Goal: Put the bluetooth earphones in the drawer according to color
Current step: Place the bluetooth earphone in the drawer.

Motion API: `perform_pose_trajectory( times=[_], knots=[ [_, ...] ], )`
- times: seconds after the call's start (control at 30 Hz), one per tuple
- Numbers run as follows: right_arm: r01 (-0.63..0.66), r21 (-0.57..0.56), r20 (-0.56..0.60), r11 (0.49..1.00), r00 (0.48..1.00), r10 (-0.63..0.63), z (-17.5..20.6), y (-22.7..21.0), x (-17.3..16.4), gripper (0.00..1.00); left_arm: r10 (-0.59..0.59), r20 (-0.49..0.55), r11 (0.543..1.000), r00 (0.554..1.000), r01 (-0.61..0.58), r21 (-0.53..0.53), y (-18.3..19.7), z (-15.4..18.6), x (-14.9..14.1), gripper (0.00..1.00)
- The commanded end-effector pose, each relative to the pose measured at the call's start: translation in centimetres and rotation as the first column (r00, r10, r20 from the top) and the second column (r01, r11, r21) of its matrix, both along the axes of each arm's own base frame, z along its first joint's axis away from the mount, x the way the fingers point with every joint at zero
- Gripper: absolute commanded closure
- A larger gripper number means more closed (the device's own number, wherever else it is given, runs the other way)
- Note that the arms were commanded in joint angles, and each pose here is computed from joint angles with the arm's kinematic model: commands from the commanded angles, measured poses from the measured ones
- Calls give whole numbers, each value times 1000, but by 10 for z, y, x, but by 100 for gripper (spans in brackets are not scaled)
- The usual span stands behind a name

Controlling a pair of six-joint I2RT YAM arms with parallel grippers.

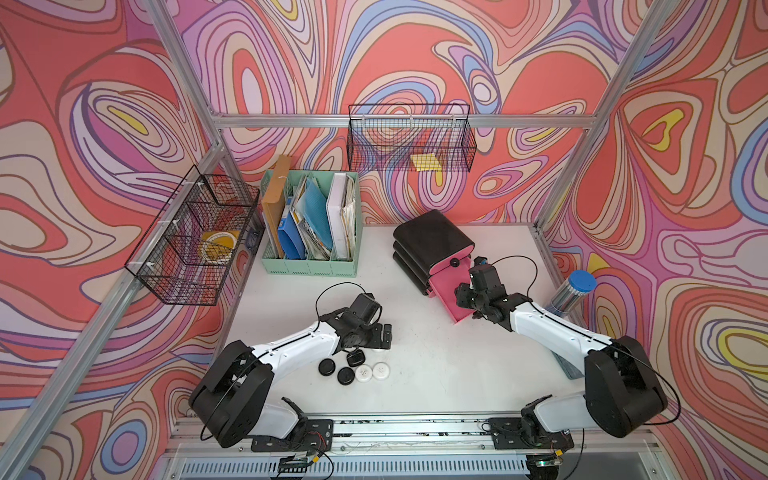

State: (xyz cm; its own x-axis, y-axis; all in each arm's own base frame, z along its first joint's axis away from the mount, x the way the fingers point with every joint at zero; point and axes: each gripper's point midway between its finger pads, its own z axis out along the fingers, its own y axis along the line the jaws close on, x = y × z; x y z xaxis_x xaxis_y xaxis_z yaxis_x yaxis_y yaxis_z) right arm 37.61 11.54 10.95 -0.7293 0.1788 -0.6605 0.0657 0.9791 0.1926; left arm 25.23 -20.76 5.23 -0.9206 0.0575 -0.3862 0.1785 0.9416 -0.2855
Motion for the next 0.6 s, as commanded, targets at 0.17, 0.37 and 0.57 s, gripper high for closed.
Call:
perform_pose_trajectory(
  times=[0.17,0.37,0.57],
  knots=[
    [36,54,4,998,999,-36,6,-15,22,43,-22,-7,995,1000,22,94,6,-8,-3,1],
    [24,73,28,997,999,-26,24,-15,15,31,-49,-25,993,998,52,107,-1,-15,-6,4],
    [12,92,57,996,998,-17,44,-16,5,30,-72,-36,989,997,76,128,-8,-21,-10,7]
  ],
)
